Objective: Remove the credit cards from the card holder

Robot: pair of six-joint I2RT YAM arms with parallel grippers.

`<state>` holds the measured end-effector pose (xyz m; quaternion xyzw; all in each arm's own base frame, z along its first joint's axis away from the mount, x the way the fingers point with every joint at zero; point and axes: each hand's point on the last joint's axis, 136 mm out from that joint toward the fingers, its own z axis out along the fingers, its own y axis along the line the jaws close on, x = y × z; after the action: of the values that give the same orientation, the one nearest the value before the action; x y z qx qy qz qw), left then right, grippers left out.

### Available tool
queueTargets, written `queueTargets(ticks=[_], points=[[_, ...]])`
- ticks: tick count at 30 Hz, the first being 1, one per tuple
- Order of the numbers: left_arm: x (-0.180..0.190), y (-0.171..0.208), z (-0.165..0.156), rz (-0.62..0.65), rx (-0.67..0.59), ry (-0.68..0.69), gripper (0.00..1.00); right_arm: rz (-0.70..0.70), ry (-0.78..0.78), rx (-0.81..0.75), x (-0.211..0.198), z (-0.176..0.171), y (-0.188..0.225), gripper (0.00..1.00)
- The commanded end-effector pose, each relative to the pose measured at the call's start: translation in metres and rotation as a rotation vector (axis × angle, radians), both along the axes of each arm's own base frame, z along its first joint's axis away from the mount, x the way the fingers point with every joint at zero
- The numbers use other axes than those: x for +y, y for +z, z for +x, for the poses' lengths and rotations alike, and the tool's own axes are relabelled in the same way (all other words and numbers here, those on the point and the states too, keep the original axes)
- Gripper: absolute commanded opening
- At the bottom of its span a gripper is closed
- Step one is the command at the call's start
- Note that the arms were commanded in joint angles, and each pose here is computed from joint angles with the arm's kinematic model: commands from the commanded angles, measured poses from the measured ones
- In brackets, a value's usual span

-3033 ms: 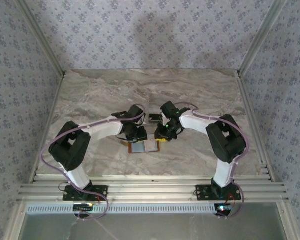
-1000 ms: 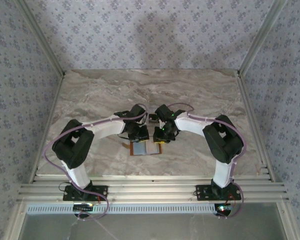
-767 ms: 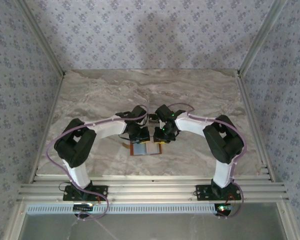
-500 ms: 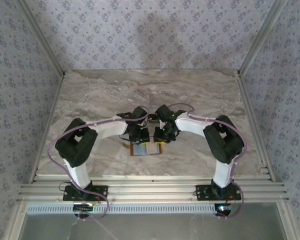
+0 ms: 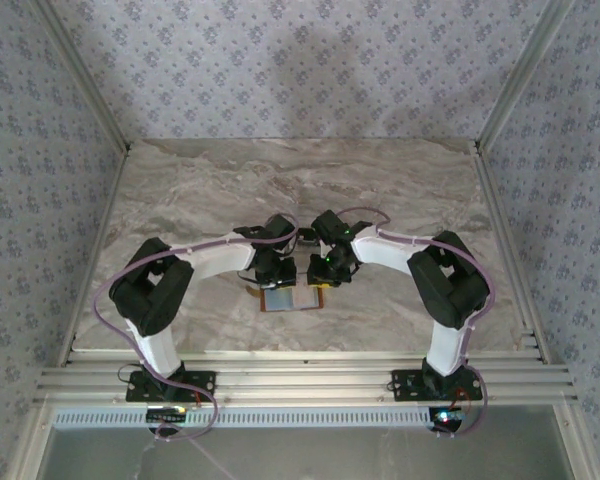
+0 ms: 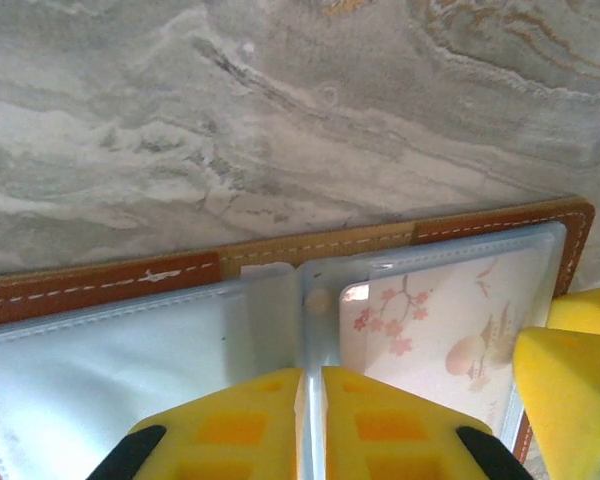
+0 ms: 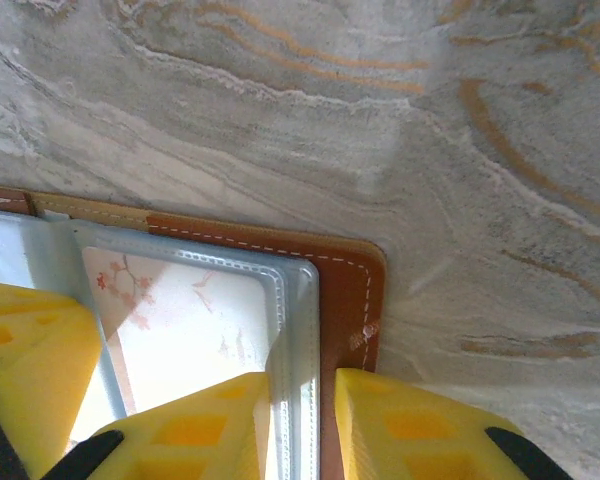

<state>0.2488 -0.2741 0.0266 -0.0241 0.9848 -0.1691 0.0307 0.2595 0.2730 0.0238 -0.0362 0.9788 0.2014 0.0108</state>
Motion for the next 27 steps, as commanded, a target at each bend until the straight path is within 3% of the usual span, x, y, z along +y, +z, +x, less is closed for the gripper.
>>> queueTargets(ticks=[1,16,27], points=[[0.027,-0.005,-0.012,0.117,0.021,-0.004,0.14,-0.085,-0.036,0.055,-0.024,-0.015,-0.007,0.27],[0.001,0.023,-0.001,-0.037,-0.043,-0.024,0.11,0.076,-0.039,0.013,0.004,-0.012,0.029,0.29],[-0.011,0.033,-0.008,-0.144,-0.022,0.007,0.12,0.048,-0.021,0.079,0.009,-0.017,-0.004,0.29]])
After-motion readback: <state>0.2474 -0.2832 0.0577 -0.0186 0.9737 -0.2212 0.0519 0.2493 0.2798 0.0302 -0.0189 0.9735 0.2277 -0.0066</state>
